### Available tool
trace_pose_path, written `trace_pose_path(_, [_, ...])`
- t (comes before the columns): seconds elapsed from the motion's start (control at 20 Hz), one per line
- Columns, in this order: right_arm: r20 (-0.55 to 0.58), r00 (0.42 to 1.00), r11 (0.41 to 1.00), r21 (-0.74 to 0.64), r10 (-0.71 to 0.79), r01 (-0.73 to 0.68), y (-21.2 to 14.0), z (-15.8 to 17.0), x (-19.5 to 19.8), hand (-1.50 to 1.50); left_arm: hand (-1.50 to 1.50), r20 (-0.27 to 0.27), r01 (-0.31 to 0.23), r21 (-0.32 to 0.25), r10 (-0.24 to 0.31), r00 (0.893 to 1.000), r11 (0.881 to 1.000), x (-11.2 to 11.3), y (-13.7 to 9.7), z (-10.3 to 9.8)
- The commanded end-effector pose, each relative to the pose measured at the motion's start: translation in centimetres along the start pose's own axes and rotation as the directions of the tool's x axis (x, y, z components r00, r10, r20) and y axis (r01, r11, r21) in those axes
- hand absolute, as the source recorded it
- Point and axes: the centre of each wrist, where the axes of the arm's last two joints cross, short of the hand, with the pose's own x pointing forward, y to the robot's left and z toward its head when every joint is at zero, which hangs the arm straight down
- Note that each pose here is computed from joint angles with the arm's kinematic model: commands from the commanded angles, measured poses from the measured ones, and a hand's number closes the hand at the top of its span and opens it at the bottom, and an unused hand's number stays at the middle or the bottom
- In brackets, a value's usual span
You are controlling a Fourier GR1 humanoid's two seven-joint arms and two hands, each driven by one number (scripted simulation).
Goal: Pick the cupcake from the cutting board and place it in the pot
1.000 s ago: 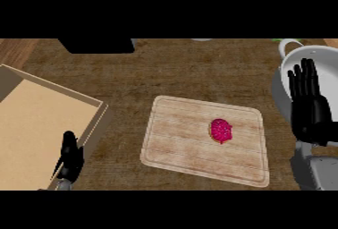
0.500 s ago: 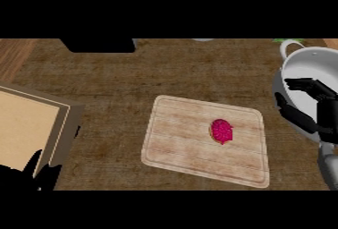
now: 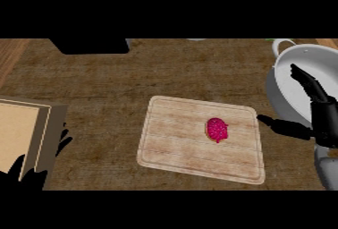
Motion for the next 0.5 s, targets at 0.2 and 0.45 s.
trace_pose_path(0.2, [-0.097, 0.977, 0.912, 0.385, 0.191, -0.141, -0.4, -0.7, 2.6, -1.50, 0.00, 0.274, 0.010, 0.025, -0.017, 0.961, 1.000, 6.6, -0.4, -2.7])
trace_pose_path(0.45, [-0.086, 0.929, 0.772, 0.587, 0.359, -0.244, 1.2, -2.3, 5.9, -1.50, 0.00, 0.261, 0.037, 0.028, -0.043, 0.964, 0.999, 6.0, -1.1, -2.5])
